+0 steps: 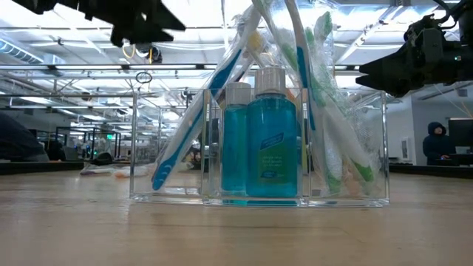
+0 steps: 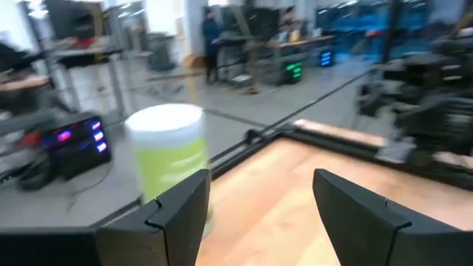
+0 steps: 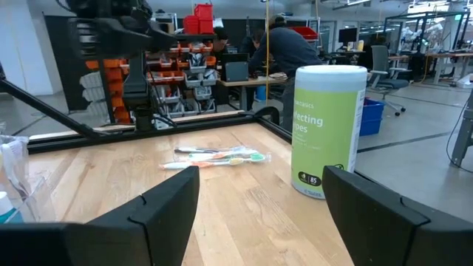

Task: Pick & Place toothbrushing station
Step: Put the purple toothbrush into the transparent organizer

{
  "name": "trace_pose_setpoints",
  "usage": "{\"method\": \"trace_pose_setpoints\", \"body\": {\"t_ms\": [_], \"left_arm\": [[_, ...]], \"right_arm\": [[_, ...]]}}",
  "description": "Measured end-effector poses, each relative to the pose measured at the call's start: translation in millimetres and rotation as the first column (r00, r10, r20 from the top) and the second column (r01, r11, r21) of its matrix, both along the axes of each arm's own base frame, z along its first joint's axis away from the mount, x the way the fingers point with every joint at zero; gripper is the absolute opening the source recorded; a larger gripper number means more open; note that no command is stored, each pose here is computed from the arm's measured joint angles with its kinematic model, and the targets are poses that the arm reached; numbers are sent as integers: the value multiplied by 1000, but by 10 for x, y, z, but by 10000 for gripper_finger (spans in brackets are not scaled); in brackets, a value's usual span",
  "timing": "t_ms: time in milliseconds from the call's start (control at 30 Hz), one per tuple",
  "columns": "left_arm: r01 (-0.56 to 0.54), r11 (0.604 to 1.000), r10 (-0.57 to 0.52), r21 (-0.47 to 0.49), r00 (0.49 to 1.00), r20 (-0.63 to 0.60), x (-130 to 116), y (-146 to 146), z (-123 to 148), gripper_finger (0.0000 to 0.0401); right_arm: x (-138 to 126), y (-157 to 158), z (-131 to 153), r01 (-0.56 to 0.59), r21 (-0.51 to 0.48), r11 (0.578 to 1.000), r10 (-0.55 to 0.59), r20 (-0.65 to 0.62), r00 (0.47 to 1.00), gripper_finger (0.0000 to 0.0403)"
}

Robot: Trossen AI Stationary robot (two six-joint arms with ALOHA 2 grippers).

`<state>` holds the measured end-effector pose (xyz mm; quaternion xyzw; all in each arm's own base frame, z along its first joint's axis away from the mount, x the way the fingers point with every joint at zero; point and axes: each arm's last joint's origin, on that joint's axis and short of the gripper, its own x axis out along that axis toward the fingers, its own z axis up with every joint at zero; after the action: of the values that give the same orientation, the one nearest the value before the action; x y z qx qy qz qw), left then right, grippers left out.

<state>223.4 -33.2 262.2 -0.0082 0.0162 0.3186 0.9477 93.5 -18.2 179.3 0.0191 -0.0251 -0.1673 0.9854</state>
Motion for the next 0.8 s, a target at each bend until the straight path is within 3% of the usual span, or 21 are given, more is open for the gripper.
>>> {"method": "trace_pose_setpoints", "body": {"t_ms": [233,367,467,667,800], "left_arm": [[-210,974,198,-86,971,-132,-50,456,-186,248],[-249,939,196,-236,954,-225,-73,750,-375,248],[-319,896,224,-309,926,-305,-109,921,-517,248],[-512,784,318,-350,816,-483,-224,1185,-798,248],[-514,720,243,-466,816,-525,-245,1366,-947,248]], "right_arm": [[0,0,0,0,0,1000,0,0,1000,279],[0,0,0,0,0,1000,0,0,1000,279],[0,0,0,-1,0,1000,1,0,1000,279],[0,0,0,0,0,1000,0,0,1000,279],[0,0,0,0,0,1000,0,0,1000,279]]}}
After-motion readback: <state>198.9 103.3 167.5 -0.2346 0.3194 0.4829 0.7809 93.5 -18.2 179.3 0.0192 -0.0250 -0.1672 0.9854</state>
